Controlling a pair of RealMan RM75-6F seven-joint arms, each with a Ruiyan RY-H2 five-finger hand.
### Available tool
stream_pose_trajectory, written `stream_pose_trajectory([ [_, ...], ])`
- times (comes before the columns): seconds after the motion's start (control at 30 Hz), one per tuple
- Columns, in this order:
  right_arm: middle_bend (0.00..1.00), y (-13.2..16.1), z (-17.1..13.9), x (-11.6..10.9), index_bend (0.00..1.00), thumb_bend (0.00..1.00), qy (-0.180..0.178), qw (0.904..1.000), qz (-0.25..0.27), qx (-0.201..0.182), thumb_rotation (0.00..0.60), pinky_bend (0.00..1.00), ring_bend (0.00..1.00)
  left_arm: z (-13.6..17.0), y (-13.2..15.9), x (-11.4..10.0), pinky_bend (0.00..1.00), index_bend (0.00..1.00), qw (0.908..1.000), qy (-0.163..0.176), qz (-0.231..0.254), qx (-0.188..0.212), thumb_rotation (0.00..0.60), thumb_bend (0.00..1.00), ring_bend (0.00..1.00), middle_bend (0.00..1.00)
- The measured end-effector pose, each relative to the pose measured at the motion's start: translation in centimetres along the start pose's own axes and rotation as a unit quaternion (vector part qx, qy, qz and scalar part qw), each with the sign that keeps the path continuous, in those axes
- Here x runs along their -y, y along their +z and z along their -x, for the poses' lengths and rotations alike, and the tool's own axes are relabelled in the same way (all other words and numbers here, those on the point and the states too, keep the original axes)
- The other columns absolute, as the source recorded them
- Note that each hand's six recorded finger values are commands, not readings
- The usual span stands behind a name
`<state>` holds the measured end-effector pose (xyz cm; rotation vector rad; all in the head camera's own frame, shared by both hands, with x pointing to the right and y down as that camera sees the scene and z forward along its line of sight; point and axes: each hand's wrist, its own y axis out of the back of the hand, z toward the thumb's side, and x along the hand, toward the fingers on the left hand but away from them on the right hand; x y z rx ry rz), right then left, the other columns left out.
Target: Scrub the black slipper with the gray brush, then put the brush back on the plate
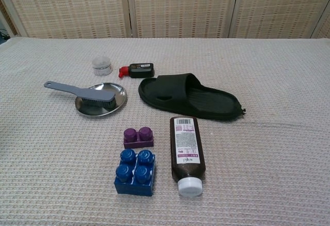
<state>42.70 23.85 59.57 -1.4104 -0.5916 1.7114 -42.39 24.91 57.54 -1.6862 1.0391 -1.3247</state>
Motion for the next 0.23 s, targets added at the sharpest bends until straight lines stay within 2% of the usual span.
stream_pose_trajectory([
  [0.1,0.00,0.0,-0.2,-0.6,0.00,0.19,-0.010,0.9999,0.004,-0.003,0.600,0.00,0.00,1.3,-2.0,-1.0,0.10,0.00,0.9993,0.021,-0.018,-0.024,0.600,0.41,0.00,0.00],
  [0.23,0.00,-0.3,-0.7,-1.0,0.00,0.19,-0.012,0.9998,0.016,-0.003,0.600,0.00,0.00,2.1,-2.4,-1.6,0.11,0.00,0.9986,0.037,-0.030,-0.021,0.600,0.41,0.00,0.00],
])
